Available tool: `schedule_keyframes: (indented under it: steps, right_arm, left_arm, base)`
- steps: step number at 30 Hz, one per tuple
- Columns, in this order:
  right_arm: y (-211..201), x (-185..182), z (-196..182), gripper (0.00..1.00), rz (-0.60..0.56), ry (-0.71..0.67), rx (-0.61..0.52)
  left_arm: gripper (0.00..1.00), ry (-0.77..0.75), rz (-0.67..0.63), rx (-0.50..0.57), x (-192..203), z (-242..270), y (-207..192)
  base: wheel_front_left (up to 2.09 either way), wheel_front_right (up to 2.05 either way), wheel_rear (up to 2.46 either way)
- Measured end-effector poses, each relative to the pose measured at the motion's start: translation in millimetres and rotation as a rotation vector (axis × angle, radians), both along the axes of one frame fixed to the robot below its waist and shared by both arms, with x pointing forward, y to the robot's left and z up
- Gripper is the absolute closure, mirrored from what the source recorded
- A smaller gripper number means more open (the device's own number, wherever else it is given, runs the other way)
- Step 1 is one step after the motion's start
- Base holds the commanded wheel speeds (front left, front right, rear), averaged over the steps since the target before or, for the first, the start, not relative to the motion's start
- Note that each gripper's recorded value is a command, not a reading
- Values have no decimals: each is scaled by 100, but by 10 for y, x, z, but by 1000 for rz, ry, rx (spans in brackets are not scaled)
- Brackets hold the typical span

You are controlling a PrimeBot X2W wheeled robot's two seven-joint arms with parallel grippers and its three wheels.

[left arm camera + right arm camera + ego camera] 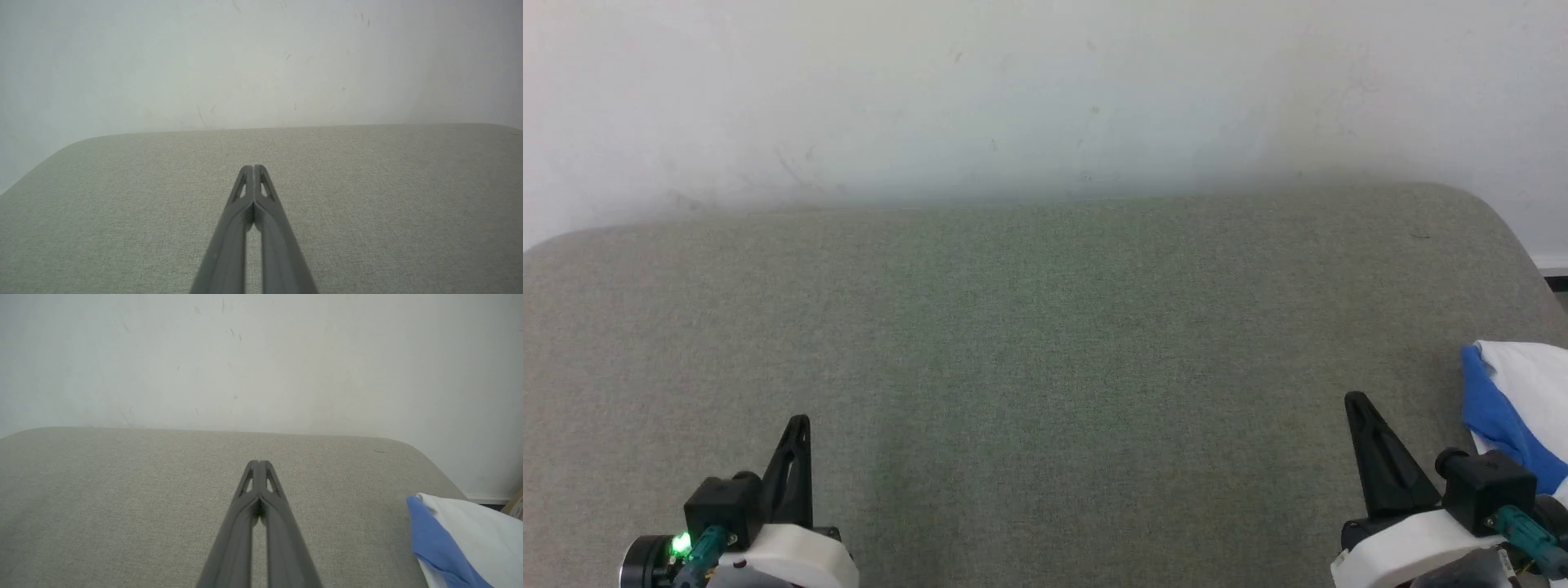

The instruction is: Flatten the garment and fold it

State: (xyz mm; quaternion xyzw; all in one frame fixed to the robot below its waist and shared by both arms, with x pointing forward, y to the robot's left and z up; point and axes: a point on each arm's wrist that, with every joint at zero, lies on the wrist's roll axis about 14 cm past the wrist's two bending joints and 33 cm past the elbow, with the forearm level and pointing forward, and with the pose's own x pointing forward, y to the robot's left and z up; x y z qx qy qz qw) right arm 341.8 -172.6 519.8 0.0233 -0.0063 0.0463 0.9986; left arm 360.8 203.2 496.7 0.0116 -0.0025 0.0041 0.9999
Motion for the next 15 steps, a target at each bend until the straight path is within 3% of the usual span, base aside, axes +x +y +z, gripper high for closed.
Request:
schedule_keyframes:
  steps: [15]
  right_arm:
    - [21,47,15,100,7,0,-14]
  left_arm:
    - [100,7,-3,0,13,27,-45]
  base:
    - [0,0,0]
